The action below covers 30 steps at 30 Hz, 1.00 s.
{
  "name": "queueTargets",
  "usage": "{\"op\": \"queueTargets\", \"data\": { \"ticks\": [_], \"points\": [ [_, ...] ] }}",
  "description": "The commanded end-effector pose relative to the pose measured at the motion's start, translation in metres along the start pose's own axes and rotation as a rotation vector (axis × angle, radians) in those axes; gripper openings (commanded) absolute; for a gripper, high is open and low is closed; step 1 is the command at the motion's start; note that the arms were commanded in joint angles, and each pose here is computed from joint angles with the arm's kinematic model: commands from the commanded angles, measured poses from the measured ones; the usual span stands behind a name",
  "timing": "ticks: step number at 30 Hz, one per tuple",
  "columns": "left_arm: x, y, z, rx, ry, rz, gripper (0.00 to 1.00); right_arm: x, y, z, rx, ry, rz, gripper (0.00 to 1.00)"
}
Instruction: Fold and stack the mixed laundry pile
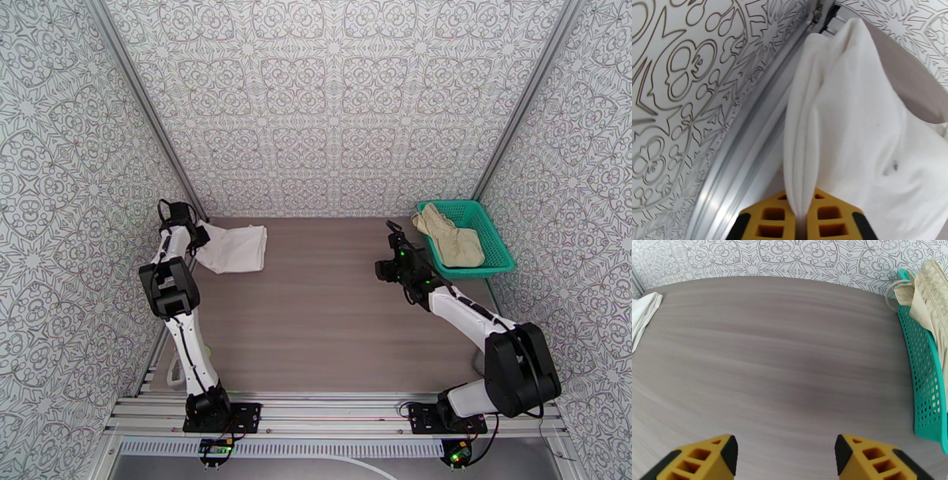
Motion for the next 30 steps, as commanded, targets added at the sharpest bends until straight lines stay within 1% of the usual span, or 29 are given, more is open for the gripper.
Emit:
{"op": "queueTargets", "data": {
  "ticks": [1,4,5,8,10,12,14,19,25,28,29,30],
  "points": [
    [0.01,0.01,0.001,-0.013,0.066,0.039,0.0,-0.004,-0.007,-0.002,0.026,-0.026,0.021,0.7],
    [0.01,0.011,0.004,-0.009,0.064,0.045,0.0,-0.003,-0.006,0.0,0.026,-0.023,0.021,0.7],
    [0.01,0.01,0.005,-0.008,0.065,0.046,0.08,-0.003,-0.007,0.0,0.027,-0.023,0.022,0.7],
    [0.01,0.01,0.005,-0.007,0.061,0.041,0.4,-0.003,-0.007,0.0,0.025,-0.021,0.024,0.7],
    [0.009,0.012,0.001,-0.01,0.056,0.041,0.5,-0.003,-0.007,-0.001,0.021,-0.021,0.025,0.7],
    [0.007,0.014,-0.006,-0.019,0.059,0.043,0.63,-0.003,-0.008,-0.002,0.021,-0.022,0.023,0.71],
    [0.005,0.017,-0.015,-0.031,0.063,0.047,0.7,-0.003,-0.009,-0.003,0.02,-0.021,0.021,0.71],
    [-0.002,0.022,-0.045,-0.048,0.061,0.048,0.78,-0.003,-0.011,-0.005,0.009,-0.018,0.027,0.71],
    [-0.025,0.02,-0.086,-0.066,0.023,0.081,0.79,-0.003,-0.01,-0.007,-0.006,-0.006,0.042,0.71],
    [-0.033,0.021,-0.112,-0.091,0.0,0.076,0.8,-0.004,-0.008,-0.009,-0.015,-0.002,0.046,0.71],
    [-0.036,0.018,-0.114,-0.083,-0.012,0.079,0.8,-0.004,-0.007,-0.01,-0.016,-0.002,0.048,0.71],
    [-0.039,0.019,-0.129,-0.101,-0.028,0.08,0.8,-0.004,-0.006,-0.011,-0.019,-0.001,0.05,0.71]
  ]
}}
Point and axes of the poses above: each hand's point on the last joint's axis, 136 mm out from that joint toward the fingers, its own z axis out along the fingers, its own x axis along the line the jaws close on, y = z × x, the point moved 10 cm from there along -z, back along the fingers, and after that the axes turned 12 degrees about -z, right-handed, at the moved point
